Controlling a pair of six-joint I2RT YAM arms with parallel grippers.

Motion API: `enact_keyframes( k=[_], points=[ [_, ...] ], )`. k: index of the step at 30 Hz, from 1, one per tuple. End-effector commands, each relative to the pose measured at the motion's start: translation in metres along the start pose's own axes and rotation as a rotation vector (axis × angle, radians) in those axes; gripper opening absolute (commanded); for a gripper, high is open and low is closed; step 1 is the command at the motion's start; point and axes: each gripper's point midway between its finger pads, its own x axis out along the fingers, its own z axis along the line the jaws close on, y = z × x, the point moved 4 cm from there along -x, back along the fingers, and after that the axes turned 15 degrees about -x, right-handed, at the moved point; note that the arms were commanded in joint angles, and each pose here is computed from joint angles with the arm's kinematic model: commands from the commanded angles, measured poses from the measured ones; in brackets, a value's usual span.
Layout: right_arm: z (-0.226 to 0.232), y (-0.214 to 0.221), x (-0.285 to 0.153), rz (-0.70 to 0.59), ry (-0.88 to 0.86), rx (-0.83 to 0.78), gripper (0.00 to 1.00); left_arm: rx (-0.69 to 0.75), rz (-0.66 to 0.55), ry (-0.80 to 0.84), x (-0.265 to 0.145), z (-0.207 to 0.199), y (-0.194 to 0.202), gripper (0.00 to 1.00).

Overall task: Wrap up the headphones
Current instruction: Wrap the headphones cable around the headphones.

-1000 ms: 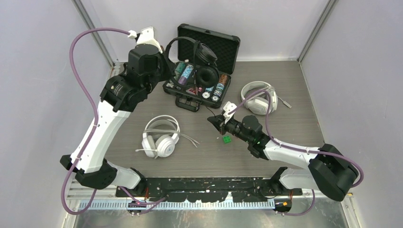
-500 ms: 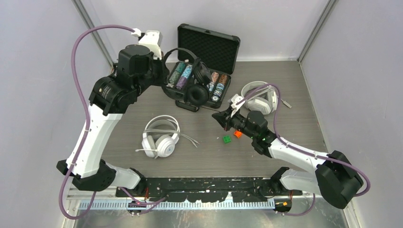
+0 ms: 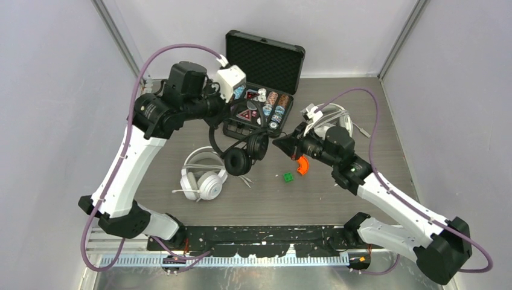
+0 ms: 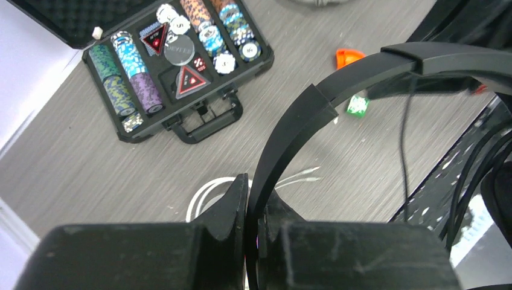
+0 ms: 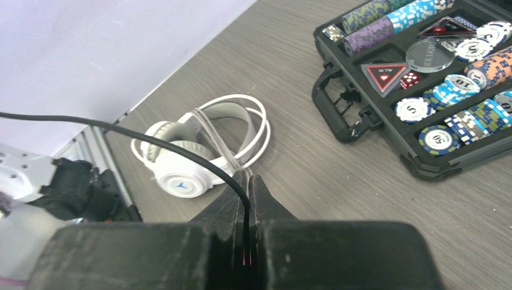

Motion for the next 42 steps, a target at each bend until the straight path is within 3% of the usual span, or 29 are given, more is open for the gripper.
enact_keyframes(
  k=[1, 13, 19, 25, 36, 42],
  points=[
    [0.016, -0.025, -0.017, 0.023, -0.06, 0.04, 0.01, 0.163, 0.03, -0.013, 0.001, 0.009, 0.009, 0.0],
    [0.055, -0.078, -0.026, 0.011, -0.29, 0.195, 0.0, 0.278, 0.089, -0.224, 0.021, 0.028, 0.022, 0.0],
    [0.062, -0.084, -0.029, 0.049, -0.34, 0.223, 0.01, 0.254, 0.091, -0.452, 0.021, 0.044, 0.016, 0.0],
    [0.071, -0.102, -0.023, 0.024, -0.412, 0.312, 0.01, 0.238, 0.084, -0.519, 0.029, 0.045, 0.019, 0.0],
    [0.072, -0.136, 0.01, -0.148, -0.533, 0.639, 0.04, 0.066, -0.07, -0.634, 0.024, 0.049, 0.013, 0.0],
    [0.064, -0.13, 0.026, -0.118, -0.471, 0.699, 0.08, -0.052, -0.142, -0.71, 0.02, 0.053, 0.007, 0.0]
  ],
)
